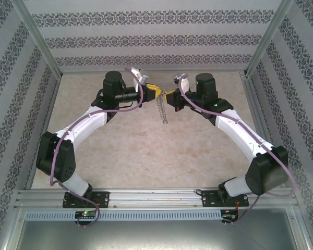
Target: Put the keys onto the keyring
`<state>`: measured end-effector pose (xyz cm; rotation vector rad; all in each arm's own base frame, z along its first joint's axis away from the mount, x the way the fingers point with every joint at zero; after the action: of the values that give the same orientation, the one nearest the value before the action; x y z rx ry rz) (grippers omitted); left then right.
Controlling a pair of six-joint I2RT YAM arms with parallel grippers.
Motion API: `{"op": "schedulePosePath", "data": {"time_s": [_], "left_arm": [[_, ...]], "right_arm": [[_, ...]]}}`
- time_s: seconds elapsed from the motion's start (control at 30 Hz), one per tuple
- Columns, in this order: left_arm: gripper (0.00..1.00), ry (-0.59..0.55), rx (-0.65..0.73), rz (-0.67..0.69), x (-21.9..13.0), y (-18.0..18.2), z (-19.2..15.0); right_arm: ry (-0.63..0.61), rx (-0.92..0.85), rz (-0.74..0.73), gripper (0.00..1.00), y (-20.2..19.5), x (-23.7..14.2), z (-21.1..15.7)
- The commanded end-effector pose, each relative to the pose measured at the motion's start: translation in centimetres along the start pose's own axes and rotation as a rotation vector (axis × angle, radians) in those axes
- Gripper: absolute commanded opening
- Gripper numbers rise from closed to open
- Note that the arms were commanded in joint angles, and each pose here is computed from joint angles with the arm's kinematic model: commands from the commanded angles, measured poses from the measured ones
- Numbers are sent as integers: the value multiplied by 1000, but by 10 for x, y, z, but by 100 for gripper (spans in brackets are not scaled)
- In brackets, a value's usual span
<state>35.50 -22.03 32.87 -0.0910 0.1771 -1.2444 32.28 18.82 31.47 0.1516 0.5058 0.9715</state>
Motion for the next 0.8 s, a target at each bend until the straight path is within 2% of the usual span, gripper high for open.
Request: {"op": "schedulePosePath", "data": {"time_s": [0.0, 0.33, 0.77], "left_arm": [[0, -49, 68, -41, -1, -17, 26], [0, -41, 67, -46, 0, -17, 25], [0, -29, 69, -49, -1, -18, 24]], "right_arm": [[-29, -14, 14, 0, 7, -4, 5], [-57, -49, 4, 0, 12, -14, 24], [-77, -64, -18, 0, 12, -22, 31]]}}
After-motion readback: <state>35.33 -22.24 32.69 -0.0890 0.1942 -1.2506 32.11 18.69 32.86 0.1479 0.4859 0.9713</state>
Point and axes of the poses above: each hand's point on the last joint's axis, 136 mm out from that joint toward the fingers, its own x axis out along the fingers, its own y axis along the line the jaws close on, z = x × y, the point moved 8 cm from there along -x, back along the fingers, and after that the axes turned 3 degrees about x, right-handed, at the moved point
